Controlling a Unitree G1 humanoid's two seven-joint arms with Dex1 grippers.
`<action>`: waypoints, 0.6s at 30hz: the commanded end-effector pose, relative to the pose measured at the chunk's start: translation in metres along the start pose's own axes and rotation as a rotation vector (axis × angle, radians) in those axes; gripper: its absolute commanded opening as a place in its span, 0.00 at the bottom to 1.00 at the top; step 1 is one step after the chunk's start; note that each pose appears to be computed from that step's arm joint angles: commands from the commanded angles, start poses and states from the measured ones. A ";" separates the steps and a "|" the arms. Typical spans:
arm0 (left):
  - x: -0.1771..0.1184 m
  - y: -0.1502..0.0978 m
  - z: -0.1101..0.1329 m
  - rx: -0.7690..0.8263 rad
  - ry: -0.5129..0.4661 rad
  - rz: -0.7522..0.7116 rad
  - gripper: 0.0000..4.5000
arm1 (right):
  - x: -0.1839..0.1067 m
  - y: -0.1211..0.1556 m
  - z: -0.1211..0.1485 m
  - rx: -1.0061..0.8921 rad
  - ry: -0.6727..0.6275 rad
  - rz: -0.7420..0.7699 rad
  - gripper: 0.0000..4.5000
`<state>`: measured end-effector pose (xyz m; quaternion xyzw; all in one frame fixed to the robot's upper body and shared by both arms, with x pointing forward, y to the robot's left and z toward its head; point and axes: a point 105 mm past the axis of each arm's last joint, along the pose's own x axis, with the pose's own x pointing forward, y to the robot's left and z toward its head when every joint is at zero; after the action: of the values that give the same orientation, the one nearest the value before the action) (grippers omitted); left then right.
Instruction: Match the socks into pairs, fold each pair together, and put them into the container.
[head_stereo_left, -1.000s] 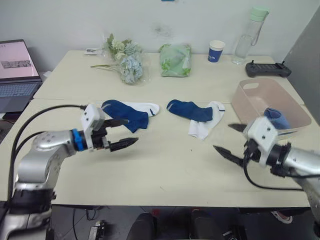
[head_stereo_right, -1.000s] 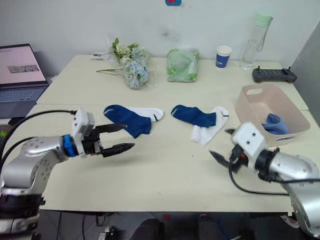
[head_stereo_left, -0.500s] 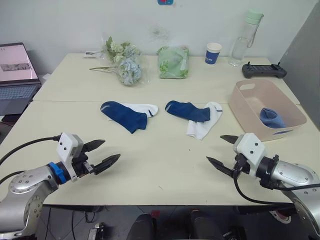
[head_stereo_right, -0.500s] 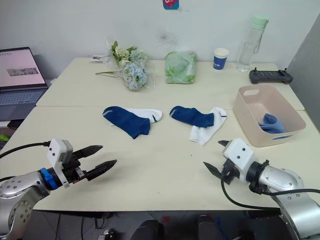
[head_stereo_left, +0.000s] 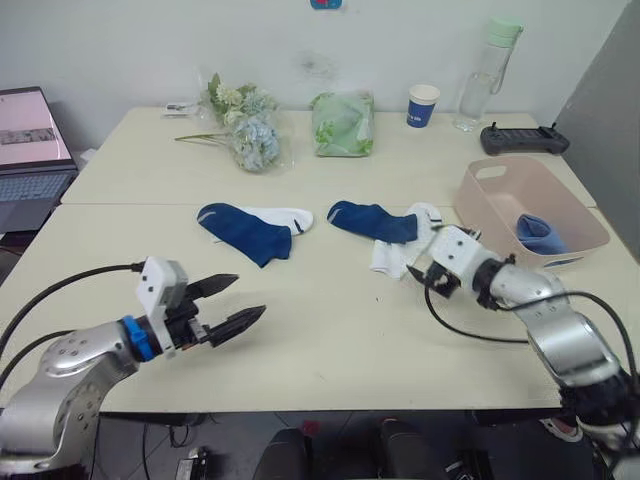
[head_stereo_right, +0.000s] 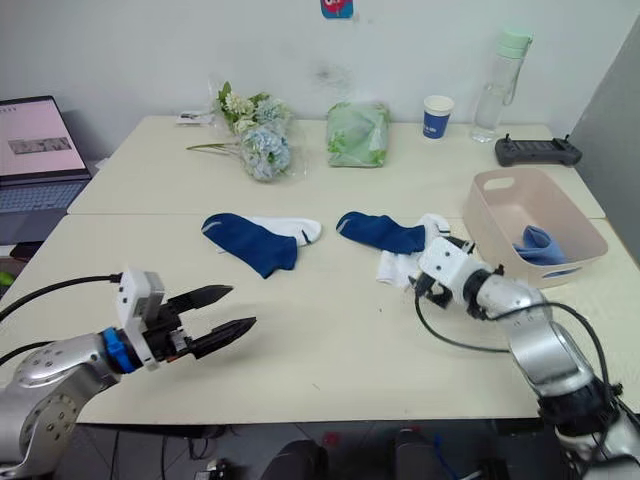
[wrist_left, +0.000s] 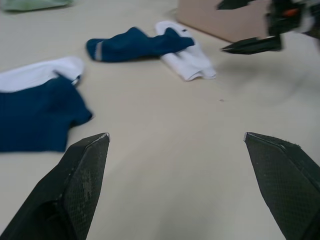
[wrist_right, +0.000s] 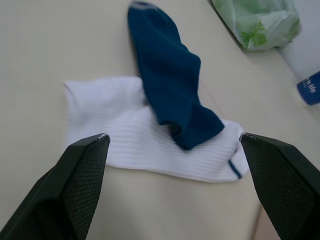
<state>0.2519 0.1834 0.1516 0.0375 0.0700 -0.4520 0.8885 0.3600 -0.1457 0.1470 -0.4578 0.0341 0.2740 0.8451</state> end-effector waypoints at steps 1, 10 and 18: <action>0.009 -0.011 0.018 0.055 -0.024 -0.089 1.00 | 0.010 -0.011 0.005 -0.169 -0.024 -0.037 1.00; 0.019 -0.009 0.024 0.083 -0.047 -0.134 1.00 | 0.046 -0.017 0.009 -0.264 -0.065 -0.057 1.00; 0.022 -0.006 0.024 0.091 -0.038 -0.119 1.00 | 0.057 -0.013 0.017 -0.271 -0.103 -0.033 0.46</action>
<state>0.2620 0.1628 0.1656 0.0531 0.0472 -0.5037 0.8610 0.4101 -0.1175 0.1364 -0.5533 -0.0322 0.2874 0.7812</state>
